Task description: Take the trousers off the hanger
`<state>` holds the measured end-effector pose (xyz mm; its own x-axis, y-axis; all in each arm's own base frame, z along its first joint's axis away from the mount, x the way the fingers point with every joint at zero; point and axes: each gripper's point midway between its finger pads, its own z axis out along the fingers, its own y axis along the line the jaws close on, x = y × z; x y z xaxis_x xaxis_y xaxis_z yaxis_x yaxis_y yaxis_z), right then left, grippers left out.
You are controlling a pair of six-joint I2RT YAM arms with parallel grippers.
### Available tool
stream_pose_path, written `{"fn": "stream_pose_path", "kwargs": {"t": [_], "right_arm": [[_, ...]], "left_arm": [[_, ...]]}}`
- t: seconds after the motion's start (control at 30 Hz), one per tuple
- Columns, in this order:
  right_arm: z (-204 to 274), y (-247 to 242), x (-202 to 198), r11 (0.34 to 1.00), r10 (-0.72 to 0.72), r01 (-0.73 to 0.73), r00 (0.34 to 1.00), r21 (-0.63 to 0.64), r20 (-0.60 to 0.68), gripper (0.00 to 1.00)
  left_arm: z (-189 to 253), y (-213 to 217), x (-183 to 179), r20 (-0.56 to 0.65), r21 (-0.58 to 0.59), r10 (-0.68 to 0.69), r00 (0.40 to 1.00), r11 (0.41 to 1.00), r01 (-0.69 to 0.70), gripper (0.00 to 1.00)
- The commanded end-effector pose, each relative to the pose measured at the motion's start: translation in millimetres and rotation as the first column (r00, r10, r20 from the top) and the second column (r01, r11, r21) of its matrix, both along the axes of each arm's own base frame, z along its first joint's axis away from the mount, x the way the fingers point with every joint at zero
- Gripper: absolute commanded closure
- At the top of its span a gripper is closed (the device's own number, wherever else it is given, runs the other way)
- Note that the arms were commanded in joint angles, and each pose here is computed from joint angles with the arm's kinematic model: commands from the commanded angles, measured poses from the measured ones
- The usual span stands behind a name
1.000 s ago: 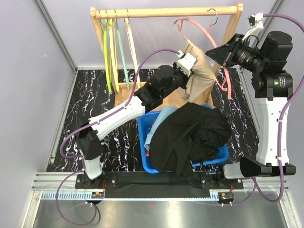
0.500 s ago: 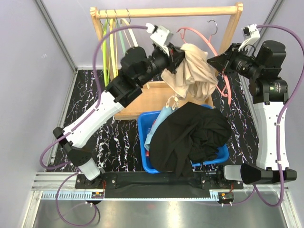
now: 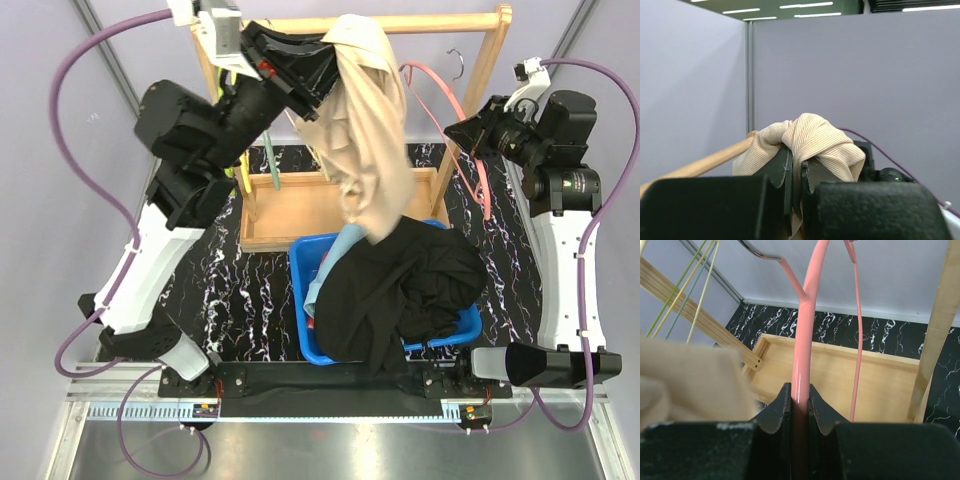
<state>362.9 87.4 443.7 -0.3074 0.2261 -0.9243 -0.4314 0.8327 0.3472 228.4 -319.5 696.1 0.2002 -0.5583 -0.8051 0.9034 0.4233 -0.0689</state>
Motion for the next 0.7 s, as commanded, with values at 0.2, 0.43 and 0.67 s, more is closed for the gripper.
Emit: {"fn": "stream_pose_path", "kwargs": {"t": [0.2, 0.43, 0.67], "right_arm": [[16.5, 1.0, -1.1, 0.998, 0.038, -0.033, 0.993, -0.047, 0.109, 1.0], [14.6, 6.9, -12.6, 0.994, 0.088, -0.08, 0.988, -0.067, 0.124, 1.0], [16.4, 9.4, -20.0, 0.992, 0.108, -0.098, 0.984, -0.078, 0.141, 1.0]], "left_arm": [[49.1, 38.4, -75.7, 0.147, -0.1, -0.185, 0.972, 0.975, 0.201, 1.0], [8.0, 22.2, -85.5, 0.074, 0.016, -0.295, 0.953, 0.955, 0.295, 1.0], [-126.6, -25.7, -39.1, -0.21, 0.26, -0.223, 0.952, 0.926, 0.274, 1.0]]}}
